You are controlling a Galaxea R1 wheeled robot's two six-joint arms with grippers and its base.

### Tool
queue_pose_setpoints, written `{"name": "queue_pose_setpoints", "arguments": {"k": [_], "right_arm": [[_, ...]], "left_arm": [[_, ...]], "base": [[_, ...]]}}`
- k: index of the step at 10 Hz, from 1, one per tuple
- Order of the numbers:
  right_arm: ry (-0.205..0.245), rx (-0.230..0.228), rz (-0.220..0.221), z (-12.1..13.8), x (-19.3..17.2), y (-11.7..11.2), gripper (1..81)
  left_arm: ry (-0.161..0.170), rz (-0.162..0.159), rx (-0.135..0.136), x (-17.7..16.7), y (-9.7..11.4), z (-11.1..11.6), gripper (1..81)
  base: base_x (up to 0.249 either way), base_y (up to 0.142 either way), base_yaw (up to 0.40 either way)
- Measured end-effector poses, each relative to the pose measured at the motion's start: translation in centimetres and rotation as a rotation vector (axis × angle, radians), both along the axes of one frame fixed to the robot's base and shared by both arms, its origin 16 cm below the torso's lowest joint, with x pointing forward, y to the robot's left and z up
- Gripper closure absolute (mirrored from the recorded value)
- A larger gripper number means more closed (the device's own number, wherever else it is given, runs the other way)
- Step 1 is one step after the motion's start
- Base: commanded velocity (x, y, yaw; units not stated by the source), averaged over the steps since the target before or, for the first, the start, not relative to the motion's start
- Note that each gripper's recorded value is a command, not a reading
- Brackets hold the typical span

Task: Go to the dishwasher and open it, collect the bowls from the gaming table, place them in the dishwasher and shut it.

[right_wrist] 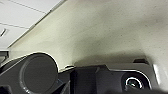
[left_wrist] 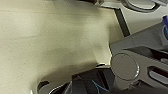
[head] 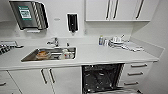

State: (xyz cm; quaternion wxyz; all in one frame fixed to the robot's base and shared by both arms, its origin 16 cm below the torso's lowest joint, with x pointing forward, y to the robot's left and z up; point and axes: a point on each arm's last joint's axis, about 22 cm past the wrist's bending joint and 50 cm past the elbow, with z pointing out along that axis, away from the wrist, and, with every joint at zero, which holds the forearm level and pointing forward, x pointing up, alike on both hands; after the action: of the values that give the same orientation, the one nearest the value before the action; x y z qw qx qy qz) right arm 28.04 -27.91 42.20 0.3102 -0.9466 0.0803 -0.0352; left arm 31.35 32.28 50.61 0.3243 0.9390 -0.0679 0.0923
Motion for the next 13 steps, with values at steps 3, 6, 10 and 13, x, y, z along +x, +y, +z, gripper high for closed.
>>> {"name": "queue_pose_setpoints", "arguments": {"k": [3,6,10,13], "right_arm": [[0.019,0.003,0.015,0.2,-2.2,1.0,1.0],[-0.034,0.015,0.028,1.3,-3.0,2.9,1.0],[-0.078,-0.010,0.051,2.1,-4.4,3.6,1.0],[-0.048,-0.051,0.055,1.8,-6.3,3.1,1.0]], "left_arm": [[0.074,0.002,0.025,-3.5,0.0,-1.8,1.0],[0.035,0.048,0.055,-5.9,0.7,-2.5,1.0],[-0.018,0.088,0.041,-8.1,-2.2,-4.0,1.0],[0.013,0.099,0.053,-10.5,-4.1,-5.5,1.0]], "base": [[0.000,0.000,0.000],[0.000,0.000,0.000],[0.000,0.000,0.000],[0.000,0.000,0.000]]}}
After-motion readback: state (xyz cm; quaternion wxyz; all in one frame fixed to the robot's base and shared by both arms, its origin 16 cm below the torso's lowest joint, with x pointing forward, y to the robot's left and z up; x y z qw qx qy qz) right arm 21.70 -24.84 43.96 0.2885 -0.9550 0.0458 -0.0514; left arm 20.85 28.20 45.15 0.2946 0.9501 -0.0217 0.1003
